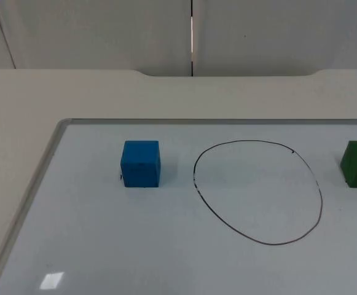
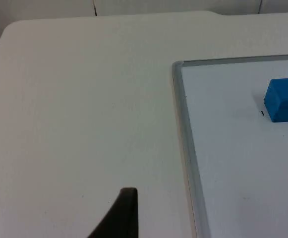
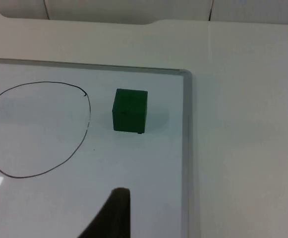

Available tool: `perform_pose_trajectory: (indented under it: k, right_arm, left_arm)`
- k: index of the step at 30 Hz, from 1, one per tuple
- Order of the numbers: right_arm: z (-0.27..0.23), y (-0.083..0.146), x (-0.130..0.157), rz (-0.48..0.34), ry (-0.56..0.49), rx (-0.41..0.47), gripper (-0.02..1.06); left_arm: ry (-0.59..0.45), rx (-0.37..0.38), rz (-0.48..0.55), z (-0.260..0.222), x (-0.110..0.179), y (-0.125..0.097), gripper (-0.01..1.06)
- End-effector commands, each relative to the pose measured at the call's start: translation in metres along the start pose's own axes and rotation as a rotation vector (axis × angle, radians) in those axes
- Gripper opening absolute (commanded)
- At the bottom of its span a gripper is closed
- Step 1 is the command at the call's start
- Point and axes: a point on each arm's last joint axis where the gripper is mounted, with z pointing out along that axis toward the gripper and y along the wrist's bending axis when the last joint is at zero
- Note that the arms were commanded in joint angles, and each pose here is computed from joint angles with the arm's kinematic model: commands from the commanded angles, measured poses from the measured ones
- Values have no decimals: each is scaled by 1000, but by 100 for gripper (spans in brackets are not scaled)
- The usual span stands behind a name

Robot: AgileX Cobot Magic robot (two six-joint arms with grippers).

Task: Push the two cubes into the marked area.

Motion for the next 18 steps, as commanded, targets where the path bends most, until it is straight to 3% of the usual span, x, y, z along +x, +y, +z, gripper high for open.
perform_pose_trajectory:
  k: [1,18]
  right_arm:
    - [1,0,1,4,3,7,105]
    - [1,0,1,4,3,7,105]
  left_arm:
    - [-15,-3,-6,-3,-5,0,105]
    - [67,-3,-13,12,-34,2,105]
